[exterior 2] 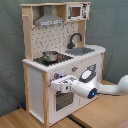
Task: Play with the kitchen
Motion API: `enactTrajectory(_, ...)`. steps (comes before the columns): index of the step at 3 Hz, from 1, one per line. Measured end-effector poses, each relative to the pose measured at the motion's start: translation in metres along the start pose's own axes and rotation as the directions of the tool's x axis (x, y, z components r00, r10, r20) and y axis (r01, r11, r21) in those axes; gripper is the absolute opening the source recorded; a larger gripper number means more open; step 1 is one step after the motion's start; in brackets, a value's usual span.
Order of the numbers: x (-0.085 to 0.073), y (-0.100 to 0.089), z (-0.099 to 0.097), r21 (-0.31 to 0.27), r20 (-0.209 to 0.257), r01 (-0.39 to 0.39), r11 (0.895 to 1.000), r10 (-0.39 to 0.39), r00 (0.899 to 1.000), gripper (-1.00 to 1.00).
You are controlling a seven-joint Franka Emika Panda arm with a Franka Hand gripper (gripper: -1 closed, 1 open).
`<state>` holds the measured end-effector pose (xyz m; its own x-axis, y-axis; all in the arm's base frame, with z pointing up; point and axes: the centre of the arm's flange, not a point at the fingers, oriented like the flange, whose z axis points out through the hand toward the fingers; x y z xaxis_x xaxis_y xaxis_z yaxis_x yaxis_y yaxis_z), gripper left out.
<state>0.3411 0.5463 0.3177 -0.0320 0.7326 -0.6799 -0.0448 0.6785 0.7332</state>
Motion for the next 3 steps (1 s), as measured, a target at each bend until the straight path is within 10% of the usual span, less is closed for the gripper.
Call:
enactTrajectory(1, -0.015, 0.028, -0.018, -0.002, -0.029, -0.013, 1.0, 0.013, 1.0, 1.0)
enactTrajectory(3, -0.033, 0.009, -0.054, 0.025, -0.015, -0.004, 1.0, 0.005, 1.0, 1.0)
